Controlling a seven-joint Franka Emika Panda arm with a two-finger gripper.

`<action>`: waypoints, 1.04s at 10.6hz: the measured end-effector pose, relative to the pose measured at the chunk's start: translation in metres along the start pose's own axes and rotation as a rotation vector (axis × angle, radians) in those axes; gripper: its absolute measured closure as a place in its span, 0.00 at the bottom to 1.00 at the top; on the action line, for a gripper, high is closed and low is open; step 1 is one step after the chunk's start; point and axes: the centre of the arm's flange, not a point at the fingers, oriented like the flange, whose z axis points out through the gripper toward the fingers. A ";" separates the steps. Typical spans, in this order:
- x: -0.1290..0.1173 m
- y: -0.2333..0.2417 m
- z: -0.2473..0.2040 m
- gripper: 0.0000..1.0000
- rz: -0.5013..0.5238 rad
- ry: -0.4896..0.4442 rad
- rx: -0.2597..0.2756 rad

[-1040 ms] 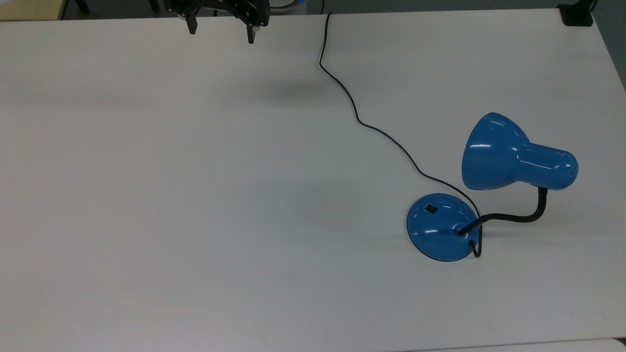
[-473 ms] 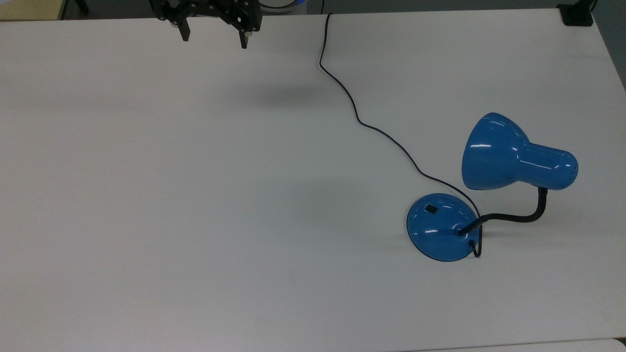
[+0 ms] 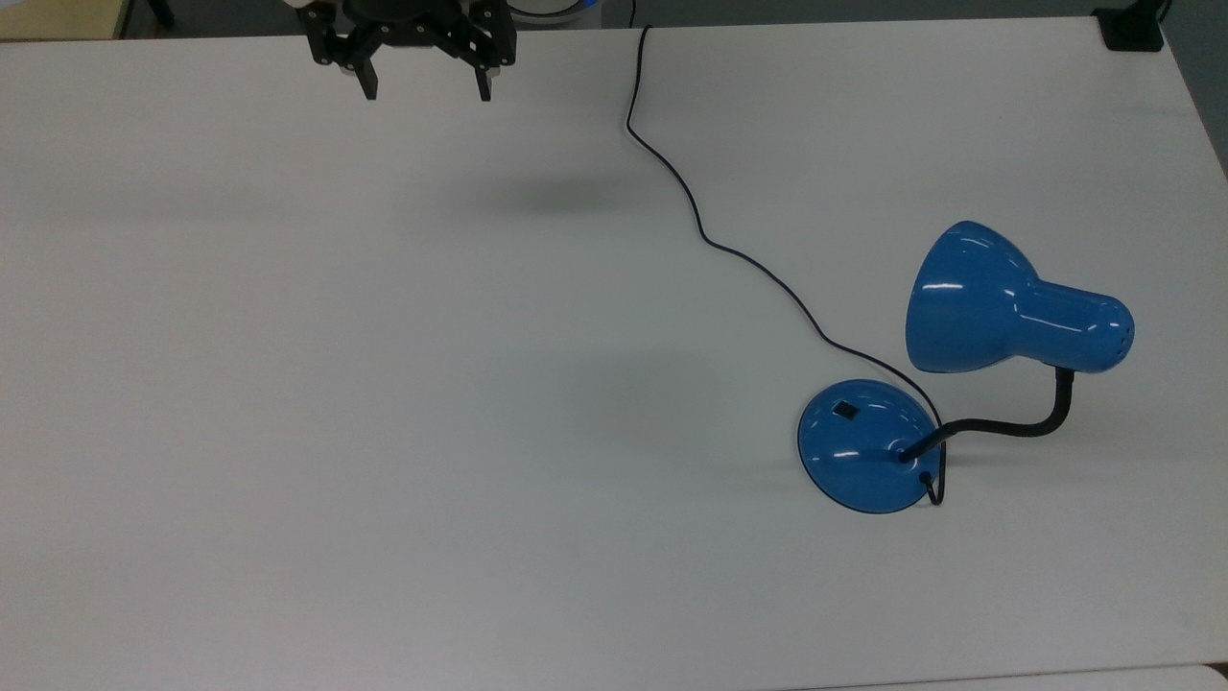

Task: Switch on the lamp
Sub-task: 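Move the gripper over the blue lamp base toward its switch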

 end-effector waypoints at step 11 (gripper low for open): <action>0.100 -0.239 0.143 0.99 -0.569 0.226 0.087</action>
